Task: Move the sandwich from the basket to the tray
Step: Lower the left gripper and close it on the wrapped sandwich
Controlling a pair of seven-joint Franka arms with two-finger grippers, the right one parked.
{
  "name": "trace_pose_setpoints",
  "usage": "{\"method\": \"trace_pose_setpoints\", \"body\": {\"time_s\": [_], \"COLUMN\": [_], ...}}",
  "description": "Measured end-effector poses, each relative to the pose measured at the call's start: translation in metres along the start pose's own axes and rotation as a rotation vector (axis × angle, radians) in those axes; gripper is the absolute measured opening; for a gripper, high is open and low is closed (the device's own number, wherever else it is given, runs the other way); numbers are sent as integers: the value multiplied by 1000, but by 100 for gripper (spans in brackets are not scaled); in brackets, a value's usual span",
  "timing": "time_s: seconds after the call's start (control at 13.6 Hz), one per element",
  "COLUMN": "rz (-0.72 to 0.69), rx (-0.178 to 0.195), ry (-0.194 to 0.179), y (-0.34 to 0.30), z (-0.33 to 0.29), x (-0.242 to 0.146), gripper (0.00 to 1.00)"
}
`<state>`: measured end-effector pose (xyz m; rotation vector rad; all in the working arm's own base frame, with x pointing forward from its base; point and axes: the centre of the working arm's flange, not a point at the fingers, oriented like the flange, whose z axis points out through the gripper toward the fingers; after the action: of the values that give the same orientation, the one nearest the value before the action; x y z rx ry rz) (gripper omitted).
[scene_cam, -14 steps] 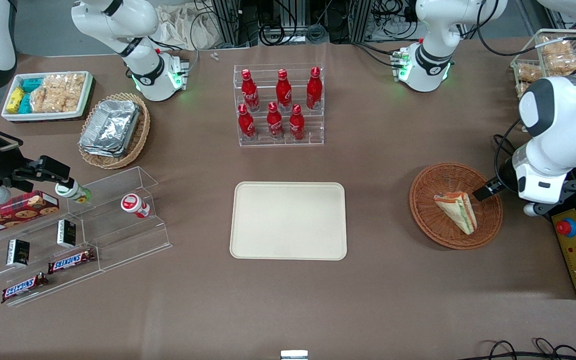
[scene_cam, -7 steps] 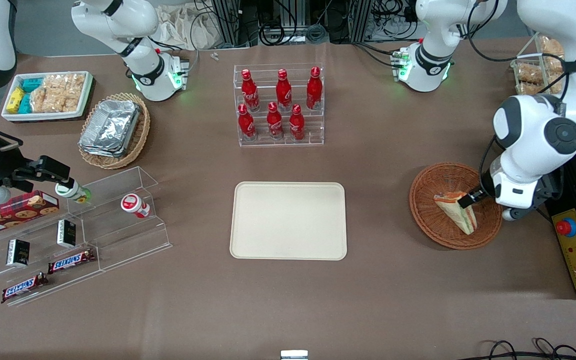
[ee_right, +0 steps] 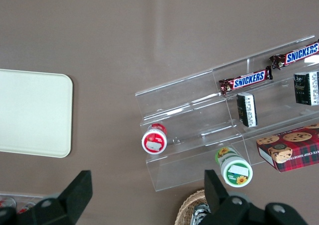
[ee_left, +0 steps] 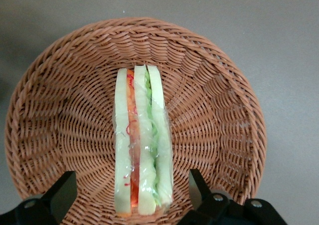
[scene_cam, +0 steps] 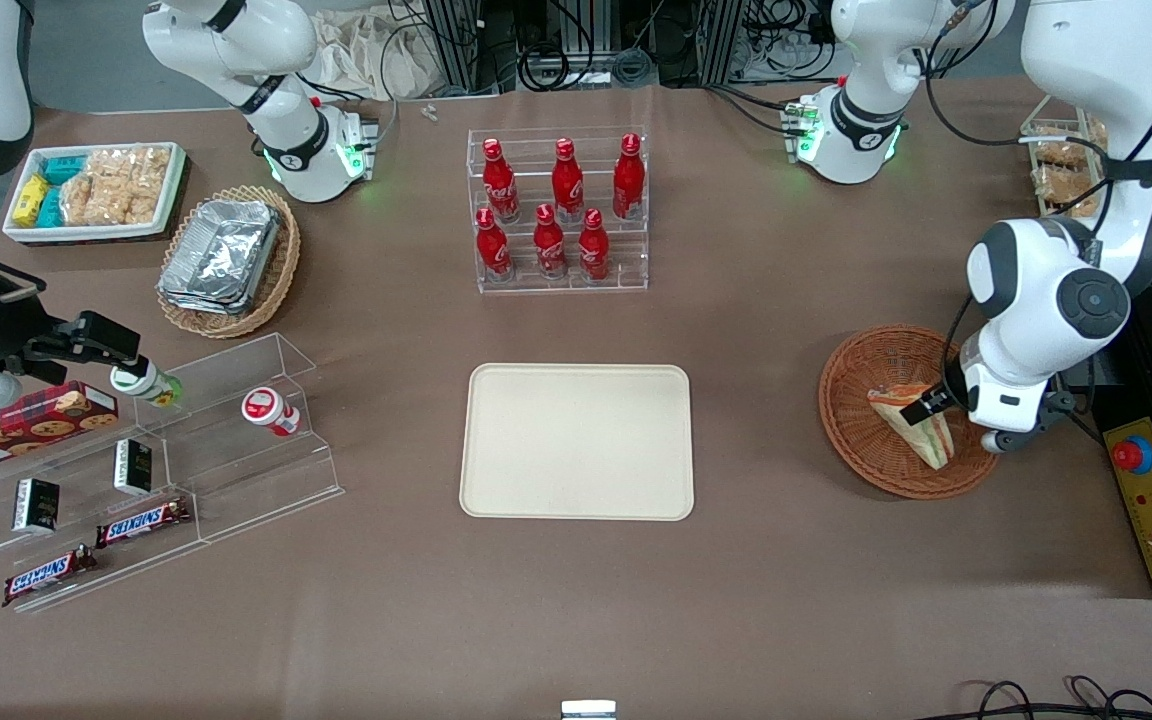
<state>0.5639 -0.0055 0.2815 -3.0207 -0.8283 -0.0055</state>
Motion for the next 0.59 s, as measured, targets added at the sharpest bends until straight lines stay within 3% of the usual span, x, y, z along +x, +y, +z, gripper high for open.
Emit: {"method": "trace_pose_setpoints", "body": {"time_s": [0.59], "rz": [-41], "rx": [9], "ry": [-17], "y": [0], "z": [18], "x": [0], "gripper": [97]}}
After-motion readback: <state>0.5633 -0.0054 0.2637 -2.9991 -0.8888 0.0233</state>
